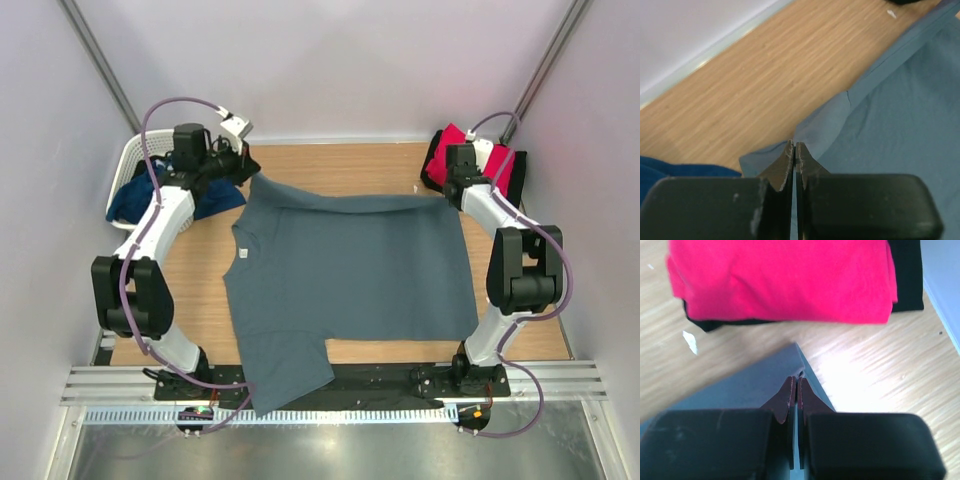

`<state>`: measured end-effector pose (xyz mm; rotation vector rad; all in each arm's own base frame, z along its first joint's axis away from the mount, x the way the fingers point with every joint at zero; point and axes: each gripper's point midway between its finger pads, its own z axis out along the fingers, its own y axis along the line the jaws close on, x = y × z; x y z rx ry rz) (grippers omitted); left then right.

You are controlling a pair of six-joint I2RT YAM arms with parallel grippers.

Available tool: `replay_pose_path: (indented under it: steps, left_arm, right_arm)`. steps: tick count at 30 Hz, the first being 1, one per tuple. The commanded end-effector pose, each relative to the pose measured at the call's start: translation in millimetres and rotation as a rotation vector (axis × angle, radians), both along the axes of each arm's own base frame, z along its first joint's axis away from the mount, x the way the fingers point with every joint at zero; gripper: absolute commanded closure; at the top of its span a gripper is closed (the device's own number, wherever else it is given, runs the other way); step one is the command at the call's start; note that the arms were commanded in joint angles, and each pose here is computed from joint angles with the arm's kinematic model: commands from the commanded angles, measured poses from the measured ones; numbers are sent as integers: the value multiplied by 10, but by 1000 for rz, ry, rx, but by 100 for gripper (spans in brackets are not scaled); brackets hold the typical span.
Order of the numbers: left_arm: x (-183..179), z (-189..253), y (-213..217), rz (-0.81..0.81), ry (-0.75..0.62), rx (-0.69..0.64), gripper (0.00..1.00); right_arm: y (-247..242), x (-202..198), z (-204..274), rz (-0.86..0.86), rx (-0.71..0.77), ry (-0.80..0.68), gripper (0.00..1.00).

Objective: Fold and stack the t-shirts
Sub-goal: Fold the tshirt

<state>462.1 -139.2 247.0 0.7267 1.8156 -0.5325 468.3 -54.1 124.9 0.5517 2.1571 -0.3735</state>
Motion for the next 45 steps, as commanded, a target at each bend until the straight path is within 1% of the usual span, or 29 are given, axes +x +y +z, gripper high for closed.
replay_pose_path:
  steps: [1,2,4,6,7,11,20,22,30,38,45]
  left_arm:
    - [-149,102,31,1,-29,21,100]
    - [-195,54,43,8,-14,21,100]
    - [-298,148,46,10,-34,20,100]
    - [-396,104,54,15,-29,32,100]
    - [-461,170,57,18,-42,28,100]
    - [-667,127,42,19,-13,16,100]
    - [-969,-270,57,47,71,48,100]
    - [-1028,-264,53,49,72,47,100]
    - [-1357,-513,-60,14,175,78,100]
    - [-1499,-634,-12,47,207,113,100]
    - [-1476,-813,44,95,241,166,100]
  right_arm:
    - [-52,-97,141,-28,-2,-38,99]
    - [-46,-107,147,-25,-3,-37,99]
    - [-40,-129,134,-16,4,-33,99]
    - [-11,-150,120,-11,18,-32,99]
    - [2,-186,97,-5,28,-27,99]
    - [-1,-270,68,-4,26,-11,99]
    - [-28,-477,-47,-28,25,39,99]
    - [-33,-506,-85,-33,24,47,99]
    - [-61,-647,-276,-67,25,91,99]
    - [-84,-716,-446,-83,20,137,99]
    - [-165,-867,-524,-118,-16,184,99]
